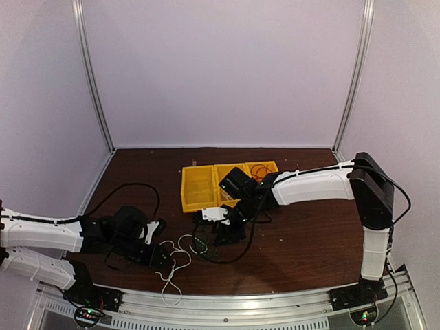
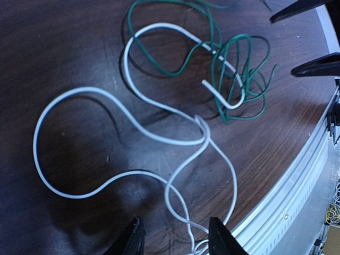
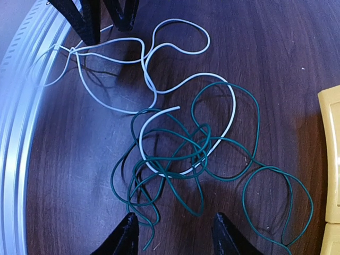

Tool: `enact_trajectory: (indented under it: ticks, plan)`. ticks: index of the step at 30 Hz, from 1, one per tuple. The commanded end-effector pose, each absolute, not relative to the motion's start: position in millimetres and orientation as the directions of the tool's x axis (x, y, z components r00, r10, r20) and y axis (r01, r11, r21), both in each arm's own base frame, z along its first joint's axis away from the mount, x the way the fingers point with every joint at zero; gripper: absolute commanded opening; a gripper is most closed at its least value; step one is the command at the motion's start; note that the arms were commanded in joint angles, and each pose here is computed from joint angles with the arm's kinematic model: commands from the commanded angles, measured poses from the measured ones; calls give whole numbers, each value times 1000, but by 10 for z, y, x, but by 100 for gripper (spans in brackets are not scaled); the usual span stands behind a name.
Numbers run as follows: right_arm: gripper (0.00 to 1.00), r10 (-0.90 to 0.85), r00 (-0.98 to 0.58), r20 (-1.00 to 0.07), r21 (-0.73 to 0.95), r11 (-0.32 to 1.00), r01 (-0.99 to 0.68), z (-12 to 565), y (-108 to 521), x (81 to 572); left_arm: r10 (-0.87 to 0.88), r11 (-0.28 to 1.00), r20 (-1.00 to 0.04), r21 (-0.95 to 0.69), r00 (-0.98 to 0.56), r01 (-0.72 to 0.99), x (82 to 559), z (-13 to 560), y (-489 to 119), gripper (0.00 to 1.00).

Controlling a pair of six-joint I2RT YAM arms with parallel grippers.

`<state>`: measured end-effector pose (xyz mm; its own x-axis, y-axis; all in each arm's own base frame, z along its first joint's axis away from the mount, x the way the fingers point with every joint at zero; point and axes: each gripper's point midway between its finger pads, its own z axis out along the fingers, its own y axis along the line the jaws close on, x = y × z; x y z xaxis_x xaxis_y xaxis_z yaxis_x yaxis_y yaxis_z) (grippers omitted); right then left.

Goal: Untangle the cables

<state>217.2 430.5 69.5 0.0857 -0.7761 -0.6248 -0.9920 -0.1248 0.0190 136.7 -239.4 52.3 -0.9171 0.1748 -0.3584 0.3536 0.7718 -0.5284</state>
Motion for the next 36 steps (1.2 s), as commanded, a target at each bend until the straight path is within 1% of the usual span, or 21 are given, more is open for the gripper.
enact_trajectory:
  ticks: [1,4,6,12,13,14,16,17,18,19,20,21,26,28,31,34,36]
  plan:
    - [50,-759,96,-643,-38,-94,-995,778,4396,2315,166,764,-317,-558,-934,325,1332,422,-2452,41]
    - [53,-762,99,-640,-53,-85,-995,703,4414,2354,147,753,-340,-571,-929,328,1372,428,-2486,40]
    - [57,-772,100,-628,-53,-86,-995,607,4427,2373,128,741,-355,-587,-926,327,1411,454,-2532,40]
    - [61,-790,98,-605,-37,-95,-995,396,4457,2382,120,743,-381,-578,-917,338,1538,430,-2635,39]
    - [61,-792,96,-603,-38,-92,-995,374,4461,2397,115,735,-395,-583,-911,346,1577,449,-2682,37]
    - [60,-795,92,-600,-37,-87,-996,349,4468,2407,118,738,-393,-580,-912,345,1590,424,-2696,32]
    - [51,-797,82,-599,-34,-76,-996,323,4478,2420,125,745,-389,-570,-913,345,1615,397,-2720,20]
    - [42,-798,75,-598,-31,-70,-997,304,4476,2422,126,745,-393,-569,-911,348,1624,409,-2727,14]
    - [27,-799,70,-597,-28,-67,-997,288,4466,2419,121,745,-404,-567,-907,352,1644,443,-2727,8]
    - [14,-806,65,-589,-24,-63,-998,256,4443,2414,114,742,-420,-566,-900,358,1665,511,-2729,2]
    - [4,-815,60,-577,-21,-59,-998,239,4406,2411,106,740,-443,-563,-890,368,1696,609,-2728,0]
    - [0,-832,53,-552,-8,-58,-998,185,4321,2379,100,746,-465,-550,-880,376,1724,715,-2703,0]
    - [0,-880,23,-475,-13,-19,-1000,122,3734,2367,48,762,-651,-466,-758,449,1936,1605,-2547,0]
    - [0,-892,8,-452,-15,-2,-1000,137,3477,2348,18,797,-720,-409,-693,445,2047,1955,-2407,0]
    - [0,-907,-10,-422,-32,26,-999,192,3136,2306,10,825,-785,-343,-620,448,2138,2383,-2275,0]
    - [0,-908,-27,-418,-44,50,-998,300,2888,2258,2,850,-836,-288,-549,442,2222,2785,-2176,0]
    - [0,-913,-41,-406,-40,62,-997,309,2758,2213,-15,859,-879,-255,-477,444,2276,3167,-2110,0]
